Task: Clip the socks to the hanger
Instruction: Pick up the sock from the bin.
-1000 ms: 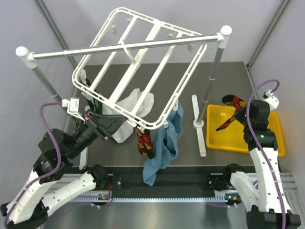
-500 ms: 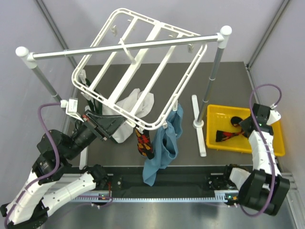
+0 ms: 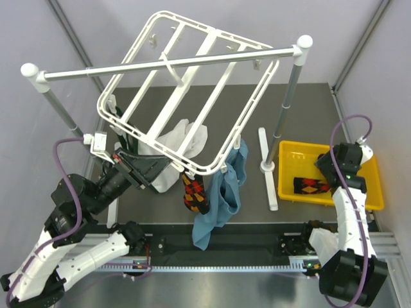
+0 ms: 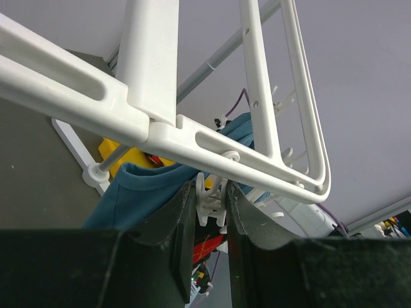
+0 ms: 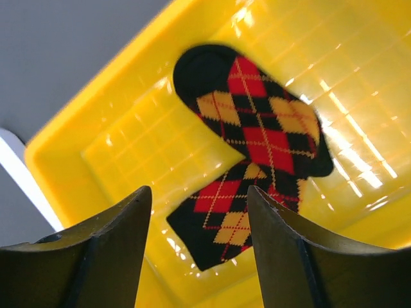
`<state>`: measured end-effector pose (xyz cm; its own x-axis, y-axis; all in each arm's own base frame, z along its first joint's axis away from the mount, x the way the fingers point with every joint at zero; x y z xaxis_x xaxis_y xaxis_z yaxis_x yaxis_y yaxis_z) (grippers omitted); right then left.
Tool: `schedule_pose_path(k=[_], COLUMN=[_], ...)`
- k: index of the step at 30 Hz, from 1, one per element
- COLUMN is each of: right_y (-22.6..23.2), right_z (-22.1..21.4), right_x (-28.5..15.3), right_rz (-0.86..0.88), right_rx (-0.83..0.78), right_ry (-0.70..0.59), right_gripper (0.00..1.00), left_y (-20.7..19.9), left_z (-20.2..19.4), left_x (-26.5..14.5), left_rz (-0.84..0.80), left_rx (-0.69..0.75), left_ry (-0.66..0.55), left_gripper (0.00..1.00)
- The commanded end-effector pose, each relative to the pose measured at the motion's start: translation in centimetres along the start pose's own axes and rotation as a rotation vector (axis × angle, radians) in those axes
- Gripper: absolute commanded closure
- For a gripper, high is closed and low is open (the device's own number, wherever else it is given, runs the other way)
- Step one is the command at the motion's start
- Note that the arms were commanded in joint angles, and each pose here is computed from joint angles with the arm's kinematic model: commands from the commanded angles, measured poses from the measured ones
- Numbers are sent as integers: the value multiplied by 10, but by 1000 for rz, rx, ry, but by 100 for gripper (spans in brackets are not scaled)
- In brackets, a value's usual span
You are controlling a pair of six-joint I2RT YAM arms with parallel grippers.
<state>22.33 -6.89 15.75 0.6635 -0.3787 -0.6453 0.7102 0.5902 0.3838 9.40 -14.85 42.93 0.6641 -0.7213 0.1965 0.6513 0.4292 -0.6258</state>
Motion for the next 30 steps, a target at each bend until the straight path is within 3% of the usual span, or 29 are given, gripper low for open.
schedule_pose_path(k=[1,7,19,22,23,24,30], right_y=[-3,3,-17,-14,-10,-10,7], right_z=[-36,-77,-108,-110,-109,-109,-84], right_x=[13,21,56,63,64,65,54], right_rz=[18,42,-108,-111,-95,-95,-9], right_rx=[-48,-57,-14,-19,-18,-23,-64], right_ry=[134,252,297,315,319,323,249], right_gripper=[39,38,46,61,74,79,100], left_y=[-6,-5,-3,-4,-4,-4,-2], left_z=[-4,-5,-6,-7,-7,-6,-7], left_x=[4,5,5,6,6,6,6], left_rz=[-49,-42,-35,-40,-42,-40,-29], left_rx=[4,4,7,3,1,0,1], left_ry=[24,24,30,35,36,33,32], left_gripper=[100,100,100,100,100,100,100])
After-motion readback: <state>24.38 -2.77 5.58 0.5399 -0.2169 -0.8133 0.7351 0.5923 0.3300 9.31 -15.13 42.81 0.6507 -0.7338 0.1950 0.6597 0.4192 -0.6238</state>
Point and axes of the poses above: each gripper's point midway between its finger pads, its own x axis out along the fingers, its own y axis along the line the jaws close on, z = x × y, the point moved 4 cm from there along -x, back along the fingers, and after that the axes turned 8 degrees about x, right-handed, at the moved point
